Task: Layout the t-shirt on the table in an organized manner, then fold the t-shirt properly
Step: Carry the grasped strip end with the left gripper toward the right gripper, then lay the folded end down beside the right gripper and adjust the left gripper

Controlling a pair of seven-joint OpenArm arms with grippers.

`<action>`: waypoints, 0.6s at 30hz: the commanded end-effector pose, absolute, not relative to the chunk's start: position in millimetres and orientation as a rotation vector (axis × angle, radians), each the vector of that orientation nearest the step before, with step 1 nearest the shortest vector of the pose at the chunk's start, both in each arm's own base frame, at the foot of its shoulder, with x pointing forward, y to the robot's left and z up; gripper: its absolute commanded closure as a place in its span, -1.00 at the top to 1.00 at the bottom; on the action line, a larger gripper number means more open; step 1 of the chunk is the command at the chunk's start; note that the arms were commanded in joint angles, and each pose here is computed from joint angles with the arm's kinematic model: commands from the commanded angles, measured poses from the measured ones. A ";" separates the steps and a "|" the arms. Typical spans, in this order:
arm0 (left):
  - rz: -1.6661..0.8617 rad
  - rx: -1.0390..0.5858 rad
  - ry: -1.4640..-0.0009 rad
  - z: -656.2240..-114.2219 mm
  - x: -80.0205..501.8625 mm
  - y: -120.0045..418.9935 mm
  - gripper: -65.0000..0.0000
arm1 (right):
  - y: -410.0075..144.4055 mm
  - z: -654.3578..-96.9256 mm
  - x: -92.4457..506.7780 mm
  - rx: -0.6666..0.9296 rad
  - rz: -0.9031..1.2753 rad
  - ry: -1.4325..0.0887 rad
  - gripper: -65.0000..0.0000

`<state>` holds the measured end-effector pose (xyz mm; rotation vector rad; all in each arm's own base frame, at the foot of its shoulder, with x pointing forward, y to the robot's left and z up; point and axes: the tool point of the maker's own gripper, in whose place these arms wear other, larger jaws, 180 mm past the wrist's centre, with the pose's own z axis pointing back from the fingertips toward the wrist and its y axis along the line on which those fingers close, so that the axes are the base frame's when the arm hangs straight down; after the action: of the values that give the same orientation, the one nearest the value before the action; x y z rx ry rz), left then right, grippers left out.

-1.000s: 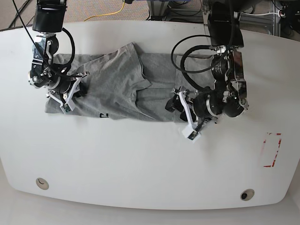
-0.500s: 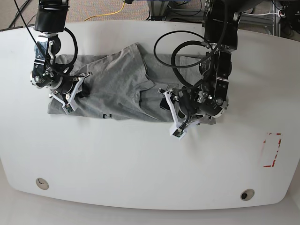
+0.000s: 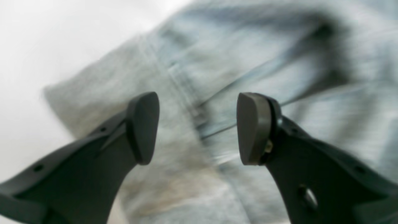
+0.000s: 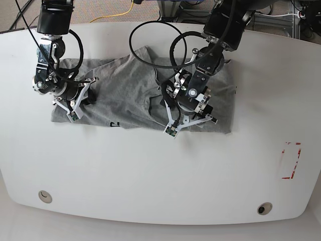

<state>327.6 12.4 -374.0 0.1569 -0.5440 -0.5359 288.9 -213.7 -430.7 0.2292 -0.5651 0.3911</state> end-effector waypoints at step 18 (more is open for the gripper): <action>-0.576 0.325 -0.470 -404.0 320.8 32.5 0.16 | -221.1 -444.3 271.2 0.192 0.419 -0.462 -0.71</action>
<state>318.2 28.4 -408.1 0.3002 -0.4659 -0.5832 289.2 -212.7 -430.3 0.2341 -0.5688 0.3903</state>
